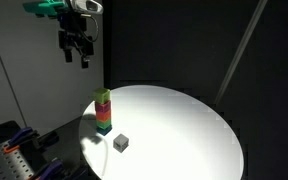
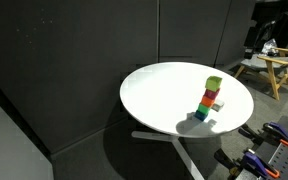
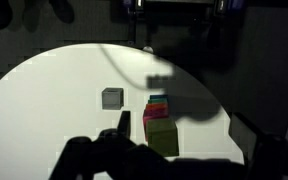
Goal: Put the yellow block on top of the pink block
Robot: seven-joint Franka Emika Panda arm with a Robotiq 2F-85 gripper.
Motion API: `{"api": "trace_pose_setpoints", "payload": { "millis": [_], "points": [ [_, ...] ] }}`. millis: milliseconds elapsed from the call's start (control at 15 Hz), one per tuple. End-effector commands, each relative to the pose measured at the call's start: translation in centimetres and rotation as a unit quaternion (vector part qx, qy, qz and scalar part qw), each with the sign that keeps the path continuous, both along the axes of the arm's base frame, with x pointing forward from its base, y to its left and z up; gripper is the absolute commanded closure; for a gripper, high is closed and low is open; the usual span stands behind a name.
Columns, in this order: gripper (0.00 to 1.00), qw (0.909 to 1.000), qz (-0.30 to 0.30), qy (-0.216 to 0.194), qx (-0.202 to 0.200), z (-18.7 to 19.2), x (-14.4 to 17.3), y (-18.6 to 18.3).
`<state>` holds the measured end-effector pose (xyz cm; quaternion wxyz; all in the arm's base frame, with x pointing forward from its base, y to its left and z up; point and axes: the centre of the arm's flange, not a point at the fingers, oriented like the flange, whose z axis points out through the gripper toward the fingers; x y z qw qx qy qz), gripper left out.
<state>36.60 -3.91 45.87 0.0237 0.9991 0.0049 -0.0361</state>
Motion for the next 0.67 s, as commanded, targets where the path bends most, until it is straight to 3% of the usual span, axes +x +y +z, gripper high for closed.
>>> {"api": "trace_pose_setpoints", "payload": {
  "millis": [0, 600],
  "points": [
    [0.00, 1.0000, 0.000, 0.000, 0.000, -0.01, -0.02, -0.01],
    [0.00, 1.0000, 0.000, 0.004, 0.000, -0.31, -0.02, 0.00]
  ]
}}
